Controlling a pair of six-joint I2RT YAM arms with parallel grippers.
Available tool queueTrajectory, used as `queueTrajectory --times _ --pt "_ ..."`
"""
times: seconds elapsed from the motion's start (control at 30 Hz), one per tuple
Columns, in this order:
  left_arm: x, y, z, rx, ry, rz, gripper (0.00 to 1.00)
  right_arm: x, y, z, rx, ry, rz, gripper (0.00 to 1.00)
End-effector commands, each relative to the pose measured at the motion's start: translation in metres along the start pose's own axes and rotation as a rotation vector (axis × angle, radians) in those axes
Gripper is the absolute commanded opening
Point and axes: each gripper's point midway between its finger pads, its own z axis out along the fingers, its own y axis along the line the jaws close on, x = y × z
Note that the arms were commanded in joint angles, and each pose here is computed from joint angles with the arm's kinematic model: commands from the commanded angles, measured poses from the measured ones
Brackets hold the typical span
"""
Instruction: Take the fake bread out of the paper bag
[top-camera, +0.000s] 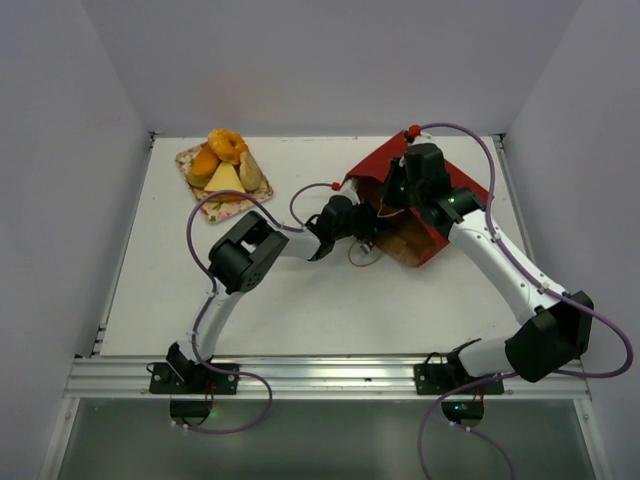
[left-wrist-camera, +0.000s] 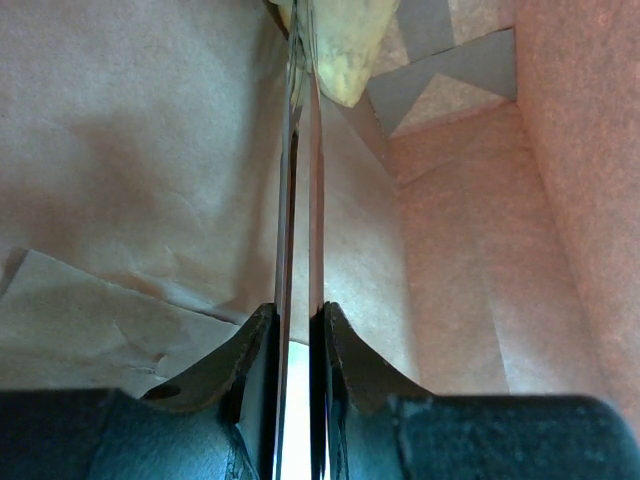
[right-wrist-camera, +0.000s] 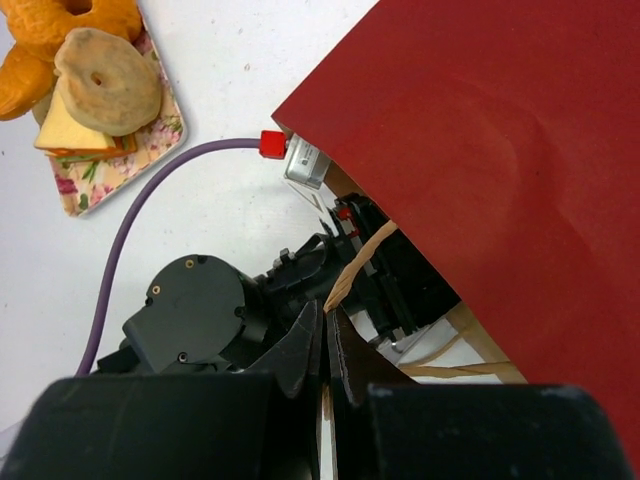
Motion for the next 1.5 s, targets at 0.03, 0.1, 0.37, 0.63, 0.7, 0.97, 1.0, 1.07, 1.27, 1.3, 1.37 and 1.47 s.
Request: queueTrajectory --times 0.03,0.1,0.37,0.63,0.7,0.97,1.0,1.07,1.27,1.3,1.37,1.47 --pt "-0.026 -0.045 -0.012 0.127 -0.050 0.001 0.05 -0.013 -0.006 0.003 0.035 -0.061 -0.024 0.00" --pt "-0.024 -0.050 -0.018 0.150 -0.046 -0.017 0.05 -0.012 -0.013 0.014 0.066 -0.048 -0.035 0.00" --pt "-0.015 -0.064 -0.044 0.189 -0.034 -0.023 0.05 -0.030 -0.035 0.035 0.142 -0.063 -0.028 0.00" --pt "-0.003 -0.072 -0.073 0.199 -0.012 -0.014 0.06 -0.038 -0.050 0.051 0.158 -0.063 0.011 0.00" --pt "0.000 -0.072 -0.079 0.197 -0.004 -0.016 0.06 -0.040 -0.051 0.055 0.162 -0.063 0.010 0.00" --pt "0.010 -0.075 -0.108 0.189 0.019 0.014 0.06 -0.042 -0.054 0.071 0.169 -0.049 0.020 0.00" --pt "0.009 -0.074 -0.110 0.181 0.021 0.022 0.06 -0.042 -0.053 0.073 0.165 -0.049 0.023 0.00" --pt "0.013 -0.071 -0.120 0.153 0.031 0.043 0.06 -0.040 -0.054 0.076 0.162 -0.041 0.027 0.00" --pt "0.032 -0.056 -0.147 0.112 0.105 0.060 0.06 -0.037 -0.058 0.079 0.165 -0.040 0.037 0.00" --pt "0.035 -0.053 -0.151 0.110 0.117 0.062 0.06 -0.037 -0.058 0.079 0.164 -0.037 0.038 0.00" --pt "0.043 -0.042 -0.164 0.092 0.137 0.052 0.06 -0.037 -0.063 0.079 0.166 -0.038 0.046 0.00" --pt "0.047 -0.030 -0.181 0.070 0.138 0.048 0.06 -0.036 -0.069 0.077 0.178 -0.046 0.042 0.00"
